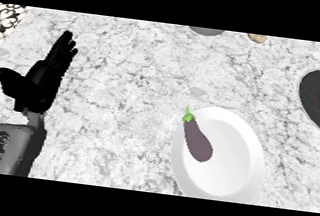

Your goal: Pick the squash from the plate and place it in the pan

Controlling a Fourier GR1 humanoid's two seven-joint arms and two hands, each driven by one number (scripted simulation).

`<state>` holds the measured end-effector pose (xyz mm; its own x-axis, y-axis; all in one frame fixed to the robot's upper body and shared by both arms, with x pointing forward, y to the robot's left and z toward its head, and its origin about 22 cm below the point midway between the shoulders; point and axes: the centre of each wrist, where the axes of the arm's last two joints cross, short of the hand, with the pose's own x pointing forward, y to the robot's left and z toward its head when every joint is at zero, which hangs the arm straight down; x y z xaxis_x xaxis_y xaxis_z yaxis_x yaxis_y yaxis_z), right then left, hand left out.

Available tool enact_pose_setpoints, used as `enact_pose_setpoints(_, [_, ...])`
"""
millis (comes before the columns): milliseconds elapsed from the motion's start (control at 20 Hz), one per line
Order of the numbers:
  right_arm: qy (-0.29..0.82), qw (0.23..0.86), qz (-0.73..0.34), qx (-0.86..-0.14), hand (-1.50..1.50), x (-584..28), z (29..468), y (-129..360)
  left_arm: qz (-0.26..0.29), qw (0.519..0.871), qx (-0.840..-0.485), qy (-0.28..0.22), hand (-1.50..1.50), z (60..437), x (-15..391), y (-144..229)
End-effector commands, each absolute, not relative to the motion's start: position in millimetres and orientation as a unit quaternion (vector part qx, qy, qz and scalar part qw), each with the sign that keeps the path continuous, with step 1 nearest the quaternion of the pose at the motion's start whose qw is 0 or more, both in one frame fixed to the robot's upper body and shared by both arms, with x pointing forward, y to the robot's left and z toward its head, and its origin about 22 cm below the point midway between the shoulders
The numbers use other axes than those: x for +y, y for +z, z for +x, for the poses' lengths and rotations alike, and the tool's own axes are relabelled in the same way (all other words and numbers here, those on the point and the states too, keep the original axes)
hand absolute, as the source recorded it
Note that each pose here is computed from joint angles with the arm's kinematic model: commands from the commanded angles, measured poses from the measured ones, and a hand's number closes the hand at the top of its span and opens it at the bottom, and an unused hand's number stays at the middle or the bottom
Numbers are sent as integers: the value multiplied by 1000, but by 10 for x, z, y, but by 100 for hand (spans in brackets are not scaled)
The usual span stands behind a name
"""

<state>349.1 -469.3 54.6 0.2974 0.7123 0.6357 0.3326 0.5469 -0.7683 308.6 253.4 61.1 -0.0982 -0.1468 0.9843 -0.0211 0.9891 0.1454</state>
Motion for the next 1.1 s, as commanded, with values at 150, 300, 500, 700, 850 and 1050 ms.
enact_pose_setpoints(150, [148, 698, -380, -589, -150, -4836, 3295, 372, 51, 671, -739, -44, 0, 3091, 2447, 615])
enact_pose_setpoints(300, [107, 668, -383, -629, -150, -4686, 3446, 408, 57, 672, -737, -47, 0, 3133, 2519, 634])
enact_pose_setpoints(500, [34, 627, -360, -690, -150, -4775, 3351, 372, 71, 672, -737, -26, 0, 3143, 2590, 622])
enact_pose_setpoints(700, [-28, 619, -320, -717, -150, -5055, 3110, 393, 78, 673, -735, -33, 0, 3010, 2627, 450])
enact_pose_setpoints(850, [-30, 638, -249, -728, -150, -5309, 2833, 396, 86, 679, -729, -23, 0, 2974, 2598, 472])
enact_pose_setpoints(1050, [-25, 632, -201, -748, -150, -5491, 2469, 245, 75, 682, -727, -29, 0, 3026, 2631, 502])
